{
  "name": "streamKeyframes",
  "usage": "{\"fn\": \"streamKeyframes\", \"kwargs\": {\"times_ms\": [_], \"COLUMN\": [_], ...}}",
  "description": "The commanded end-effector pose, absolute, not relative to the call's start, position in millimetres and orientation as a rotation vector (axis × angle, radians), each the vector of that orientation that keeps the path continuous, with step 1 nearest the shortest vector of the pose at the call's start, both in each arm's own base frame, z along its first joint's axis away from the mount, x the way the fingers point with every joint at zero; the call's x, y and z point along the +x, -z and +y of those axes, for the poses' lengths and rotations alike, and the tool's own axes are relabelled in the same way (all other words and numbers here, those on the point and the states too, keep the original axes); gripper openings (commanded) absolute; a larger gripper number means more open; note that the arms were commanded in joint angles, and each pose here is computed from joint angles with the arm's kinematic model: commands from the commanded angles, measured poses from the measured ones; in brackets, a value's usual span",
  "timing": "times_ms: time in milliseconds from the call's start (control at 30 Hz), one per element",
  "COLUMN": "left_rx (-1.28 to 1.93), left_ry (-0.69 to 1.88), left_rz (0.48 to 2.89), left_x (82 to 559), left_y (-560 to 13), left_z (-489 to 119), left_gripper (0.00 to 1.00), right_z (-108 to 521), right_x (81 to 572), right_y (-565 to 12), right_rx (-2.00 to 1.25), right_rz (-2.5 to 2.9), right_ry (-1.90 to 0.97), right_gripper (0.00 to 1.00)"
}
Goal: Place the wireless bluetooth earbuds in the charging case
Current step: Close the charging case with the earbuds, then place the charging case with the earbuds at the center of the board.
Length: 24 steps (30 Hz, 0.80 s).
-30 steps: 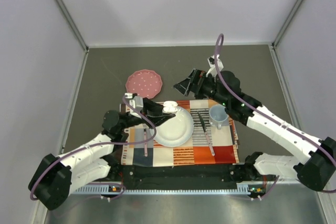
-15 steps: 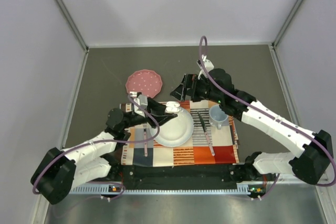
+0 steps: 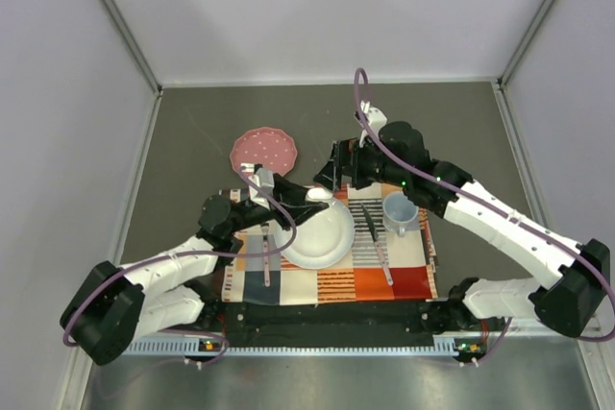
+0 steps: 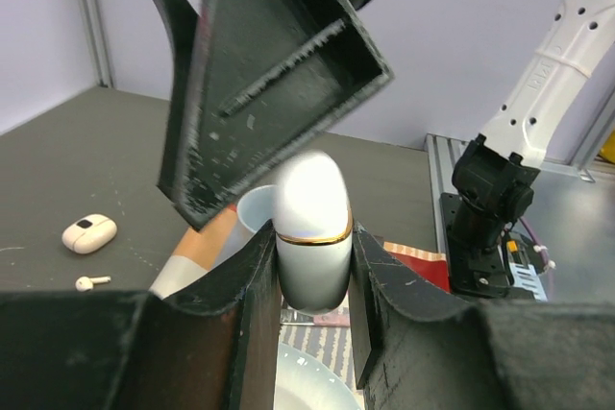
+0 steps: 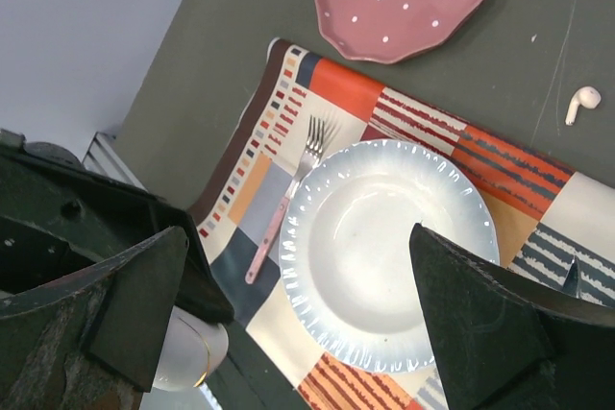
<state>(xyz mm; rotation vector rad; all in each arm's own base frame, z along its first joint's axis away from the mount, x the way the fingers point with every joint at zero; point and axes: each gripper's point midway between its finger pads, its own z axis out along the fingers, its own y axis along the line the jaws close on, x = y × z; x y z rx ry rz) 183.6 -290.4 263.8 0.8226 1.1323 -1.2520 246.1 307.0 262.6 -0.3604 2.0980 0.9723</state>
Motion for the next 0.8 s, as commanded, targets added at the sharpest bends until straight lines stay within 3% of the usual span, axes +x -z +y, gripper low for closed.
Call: {"fn": "streamKeyframes", "kwargs": {"times_ms": [0,233,400,767], "left_rx": [0.776,0.756,0.689,0.493], "left_ry": [1.215,1.217,1.194,1.118], "left_rz": [1.014,1.032,1.101,1.477], "left_x": [191.0,193.1,203.1,265.3], "left_y": [-301.4,-300.2,-298.6,-276.0], "left_z": [-289.0,-288.2,-283.8,-283.7], "left_gripper": [0.0,0.0,0.0,0.0], "right_z": [306.8,294.3,251.7,184.1], "right_x": [237.0,242.2,265.7,269.3], "right_y": [-281.4,-281.1,-283.7,-299.2], "right_rx": [-0.447,-0.397,-0.123,0.236], "right_rz": [2.056,2.051,2.004,1.851], "right_ry": [-0.976,-0.903,-0.706,-0.586], "right_gripper": [0.99,0.99,0.99,0.99]}}
